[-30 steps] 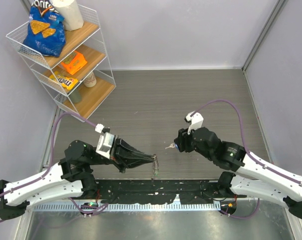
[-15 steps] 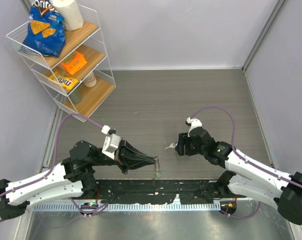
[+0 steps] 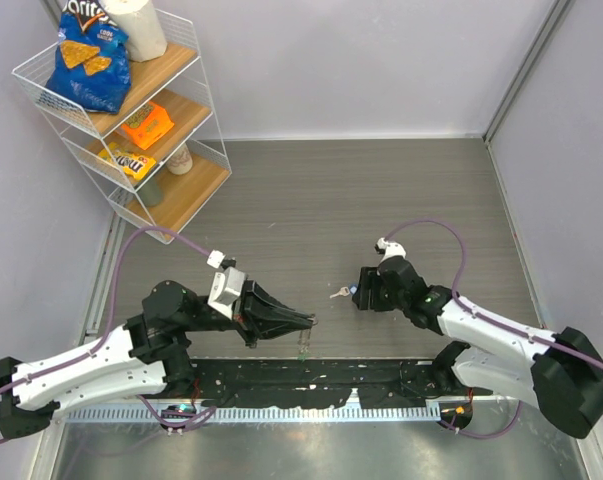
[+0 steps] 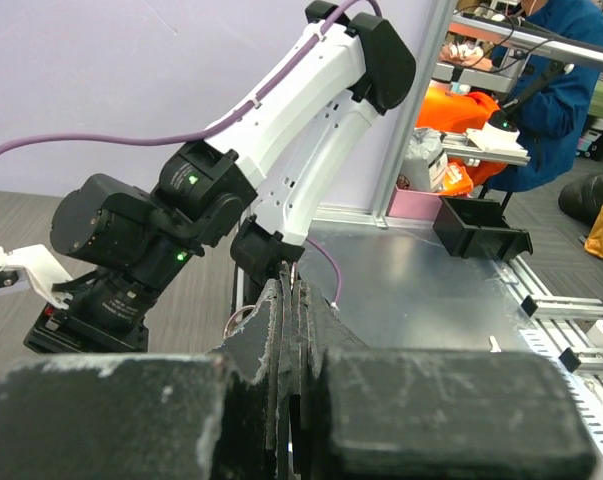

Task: Put the keys on the keyring

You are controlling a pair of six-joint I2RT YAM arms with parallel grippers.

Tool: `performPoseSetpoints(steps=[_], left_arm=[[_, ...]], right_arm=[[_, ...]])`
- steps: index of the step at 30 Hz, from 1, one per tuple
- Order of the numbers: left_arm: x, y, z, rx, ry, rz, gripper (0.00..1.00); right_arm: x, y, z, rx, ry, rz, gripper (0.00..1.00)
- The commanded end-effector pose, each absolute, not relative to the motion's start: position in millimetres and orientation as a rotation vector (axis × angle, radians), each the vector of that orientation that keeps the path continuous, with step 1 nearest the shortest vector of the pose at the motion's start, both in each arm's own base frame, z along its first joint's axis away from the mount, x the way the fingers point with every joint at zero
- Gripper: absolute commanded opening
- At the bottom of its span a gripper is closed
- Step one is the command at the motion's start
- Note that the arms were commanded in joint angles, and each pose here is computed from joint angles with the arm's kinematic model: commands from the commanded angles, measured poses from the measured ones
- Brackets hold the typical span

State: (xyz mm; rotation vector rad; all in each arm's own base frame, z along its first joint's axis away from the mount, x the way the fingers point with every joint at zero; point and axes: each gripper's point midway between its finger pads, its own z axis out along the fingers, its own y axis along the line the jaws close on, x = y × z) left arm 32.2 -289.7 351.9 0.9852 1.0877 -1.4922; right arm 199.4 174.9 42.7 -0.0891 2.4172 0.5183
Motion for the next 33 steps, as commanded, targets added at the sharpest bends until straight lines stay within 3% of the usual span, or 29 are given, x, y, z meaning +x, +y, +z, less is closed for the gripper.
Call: performPoseSetpoints(steps=[1, 10, 21, 29, 33], left_arm=[[31.0, -287.9, 368.5, 0.978, 1.024, -1.485, 0.0], [33.6, -287.9, 366.5, 0.971, 1.035, -1.473, 0.0], [33.6, -287.3, 365.9, 0.965, 1.036, -1.476, 0.0], [34.2, -285.9, 366.7, 0.956, 1.036, -1.473, 0.0], [35.7, -286.2, 366.4, 0.952, 1.041, -1.468, 0.0]], right_arm=[[220.9, 186.4, 49.4, -0.033, 2.346, 0.568, 0.58], [232.0, 188.7, 43.8, -0.02, 2.303, 0.583, 0.36], [232.5, 198.9, 43.3, -0.047, 2.303, 0.637, 0.26], [231.4, 196.6, 35.4, -0.097, 2.327, 0.598, 0.05], [231.1, 198.7, 38.8, -0.136, 2.301, 0.584, 0.06]])
